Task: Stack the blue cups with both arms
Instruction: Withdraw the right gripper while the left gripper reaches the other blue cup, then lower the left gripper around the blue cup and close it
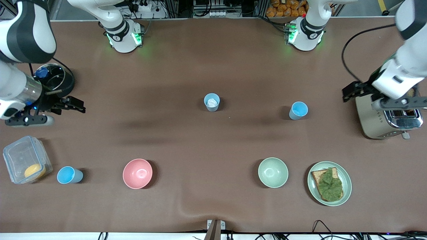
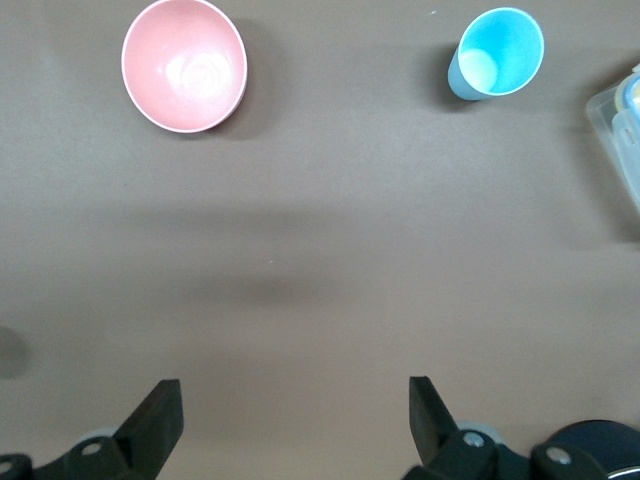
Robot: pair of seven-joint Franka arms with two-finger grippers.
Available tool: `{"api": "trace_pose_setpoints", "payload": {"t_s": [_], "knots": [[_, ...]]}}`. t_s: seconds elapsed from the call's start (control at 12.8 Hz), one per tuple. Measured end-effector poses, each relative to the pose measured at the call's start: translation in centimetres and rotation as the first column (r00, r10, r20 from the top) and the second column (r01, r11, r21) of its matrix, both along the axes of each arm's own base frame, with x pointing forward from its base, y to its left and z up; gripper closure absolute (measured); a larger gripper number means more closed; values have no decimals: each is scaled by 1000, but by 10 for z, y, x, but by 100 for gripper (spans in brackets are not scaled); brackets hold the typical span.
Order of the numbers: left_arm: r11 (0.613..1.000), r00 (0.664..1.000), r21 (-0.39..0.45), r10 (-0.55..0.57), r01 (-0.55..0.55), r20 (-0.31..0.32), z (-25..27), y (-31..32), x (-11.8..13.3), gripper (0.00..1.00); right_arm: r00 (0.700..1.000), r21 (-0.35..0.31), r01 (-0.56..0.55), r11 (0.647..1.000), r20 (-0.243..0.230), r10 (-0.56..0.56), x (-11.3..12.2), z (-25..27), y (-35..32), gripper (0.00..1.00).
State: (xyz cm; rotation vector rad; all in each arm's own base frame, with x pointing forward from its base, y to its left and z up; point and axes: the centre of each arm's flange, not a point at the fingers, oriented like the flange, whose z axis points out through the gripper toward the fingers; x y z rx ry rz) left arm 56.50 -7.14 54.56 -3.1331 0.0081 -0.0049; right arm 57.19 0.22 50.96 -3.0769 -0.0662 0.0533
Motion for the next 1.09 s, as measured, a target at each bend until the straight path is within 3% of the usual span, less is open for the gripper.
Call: {"api": "trace_pose_setpoints", "payload": {"t_s": [0.31,0.54,1.09], "knots": [[996,1000,-82,-21,22,12,-65,-36,5,0,999,-9,-29,1000,16,29,-29,55,7,0],[995,999,-92,-47,49,23,-112,-66,4,0,998,-17,-17,1000,53,17,-25,72,0,0],[994,998,-98,-43,47,47,-237,-78,-34,0,998,-49,-16,999,53,18,-19,77,-6,0]]}}
